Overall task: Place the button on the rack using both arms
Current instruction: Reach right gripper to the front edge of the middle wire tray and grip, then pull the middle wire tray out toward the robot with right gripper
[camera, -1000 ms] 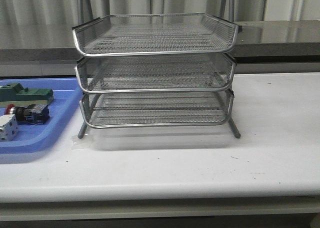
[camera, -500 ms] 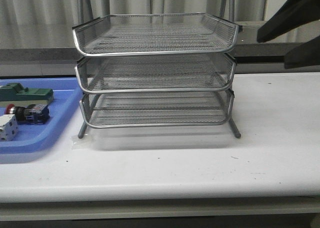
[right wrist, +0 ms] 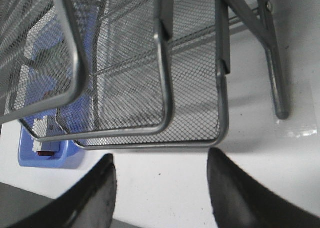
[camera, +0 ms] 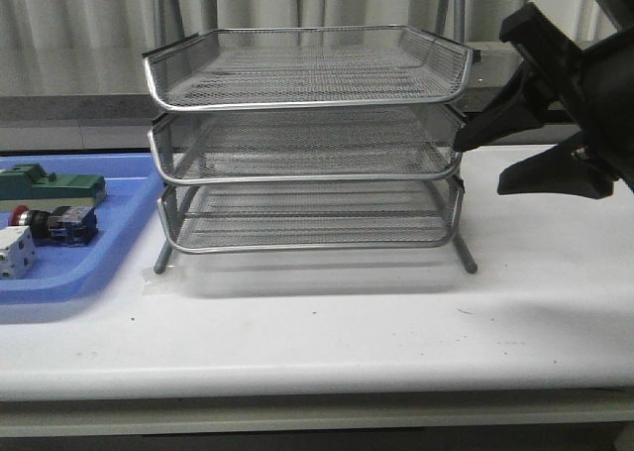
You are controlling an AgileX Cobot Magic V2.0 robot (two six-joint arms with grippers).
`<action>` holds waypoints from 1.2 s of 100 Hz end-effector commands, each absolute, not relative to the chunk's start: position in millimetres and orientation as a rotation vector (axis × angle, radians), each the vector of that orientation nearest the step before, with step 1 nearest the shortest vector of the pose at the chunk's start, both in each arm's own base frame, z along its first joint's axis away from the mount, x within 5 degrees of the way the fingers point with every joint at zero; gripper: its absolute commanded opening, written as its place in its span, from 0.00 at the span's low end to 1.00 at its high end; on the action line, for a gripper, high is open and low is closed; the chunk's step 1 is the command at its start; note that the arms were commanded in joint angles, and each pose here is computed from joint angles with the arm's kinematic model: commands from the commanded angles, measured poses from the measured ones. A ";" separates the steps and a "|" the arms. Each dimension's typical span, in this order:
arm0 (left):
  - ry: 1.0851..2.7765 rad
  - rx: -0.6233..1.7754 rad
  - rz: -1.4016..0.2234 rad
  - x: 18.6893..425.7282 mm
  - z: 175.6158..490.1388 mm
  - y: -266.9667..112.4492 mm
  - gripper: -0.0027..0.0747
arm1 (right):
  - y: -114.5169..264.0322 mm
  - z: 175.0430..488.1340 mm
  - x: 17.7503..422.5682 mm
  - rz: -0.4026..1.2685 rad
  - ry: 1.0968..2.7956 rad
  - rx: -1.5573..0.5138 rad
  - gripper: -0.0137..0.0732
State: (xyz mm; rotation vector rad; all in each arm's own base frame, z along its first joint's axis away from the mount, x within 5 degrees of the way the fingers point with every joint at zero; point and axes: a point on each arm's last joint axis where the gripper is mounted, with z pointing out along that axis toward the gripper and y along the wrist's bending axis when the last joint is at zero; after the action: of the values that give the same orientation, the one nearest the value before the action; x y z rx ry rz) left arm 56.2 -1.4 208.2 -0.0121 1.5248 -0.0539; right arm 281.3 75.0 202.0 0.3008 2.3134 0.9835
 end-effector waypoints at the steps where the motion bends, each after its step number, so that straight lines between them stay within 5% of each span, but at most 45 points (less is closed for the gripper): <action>1: 1.437 -0.019 -0.065 54.5 206.9 -1.5 0.01 | 79.2 217.9 293.8 1.063 2.231 0.273 0.64; 81: 1.437 -0.019 -0.065 54.5 206.9 -1.5 0.01 | 91.2 203.2 331.2 1.202 2.239 0.242 0.54; 120: 1.437 -0.019 -0.065 54.5 206.9 -1.5 0.01 | 91.8 202.4 329.8 1.202 2.249 0.222 0.09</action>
State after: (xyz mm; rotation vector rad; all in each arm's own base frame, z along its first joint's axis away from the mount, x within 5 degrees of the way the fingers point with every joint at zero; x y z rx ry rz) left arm 56.2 -1.4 208.2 -0.0121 1.5248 -0.0539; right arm 329.0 88.8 179.3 0.3013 2.3274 1.1495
